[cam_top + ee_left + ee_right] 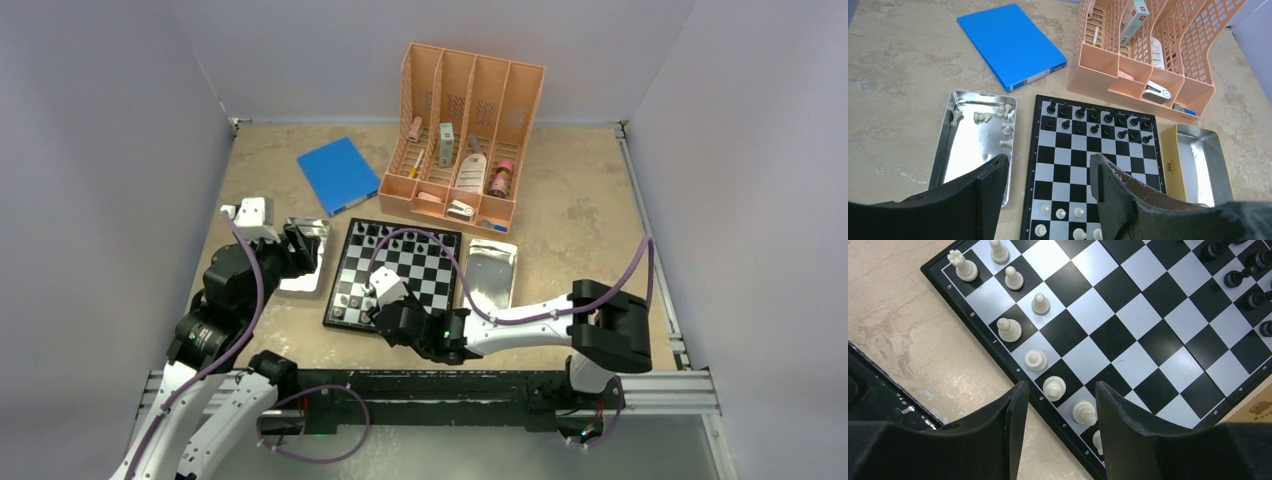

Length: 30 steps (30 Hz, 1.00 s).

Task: Set up the chess pieces on the board
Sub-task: Place the chess piece on the chessboard.

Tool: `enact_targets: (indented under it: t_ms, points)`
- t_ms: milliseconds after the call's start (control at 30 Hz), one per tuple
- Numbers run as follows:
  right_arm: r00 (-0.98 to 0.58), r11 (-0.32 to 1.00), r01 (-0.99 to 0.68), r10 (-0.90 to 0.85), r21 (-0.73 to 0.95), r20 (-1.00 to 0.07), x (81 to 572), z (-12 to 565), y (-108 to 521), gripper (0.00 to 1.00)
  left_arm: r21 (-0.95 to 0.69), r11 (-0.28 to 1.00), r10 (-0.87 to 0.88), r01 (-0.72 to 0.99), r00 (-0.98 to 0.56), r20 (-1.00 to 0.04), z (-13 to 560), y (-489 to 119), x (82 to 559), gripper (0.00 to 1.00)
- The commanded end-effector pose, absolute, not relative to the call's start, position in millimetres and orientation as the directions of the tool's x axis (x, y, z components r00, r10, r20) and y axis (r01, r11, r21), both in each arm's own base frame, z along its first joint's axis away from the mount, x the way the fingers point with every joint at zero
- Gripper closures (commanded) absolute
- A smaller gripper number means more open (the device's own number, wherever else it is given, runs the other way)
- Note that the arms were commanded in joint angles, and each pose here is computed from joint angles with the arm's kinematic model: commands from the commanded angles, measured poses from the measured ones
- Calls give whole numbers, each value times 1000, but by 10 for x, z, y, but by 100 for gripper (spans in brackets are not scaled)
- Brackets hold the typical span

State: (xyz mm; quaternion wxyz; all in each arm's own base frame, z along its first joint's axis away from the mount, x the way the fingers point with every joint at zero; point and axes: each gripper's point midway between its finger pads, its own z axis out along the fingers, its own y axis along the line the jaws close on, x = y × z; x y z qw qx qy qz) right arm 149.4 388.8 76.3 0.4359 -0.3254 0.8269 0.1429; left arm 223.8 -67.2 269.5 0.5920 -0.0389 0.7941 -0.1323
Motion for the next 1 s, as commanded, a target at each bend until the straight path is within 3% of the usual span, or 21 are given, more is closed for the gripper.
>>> enact_targets:
  t_ms: [0,967]
  points:
    - [-383,759,-646,-417,-84,-824,1550,808,3904,45,-269,957,-232,109,-269,-935,2779,-692,2255,39]
    - [-345,773,-613,-448,-163,-825,1674,790,3919,45,-269,957,-232,110,-267,-935,2782,-695,2261,39]
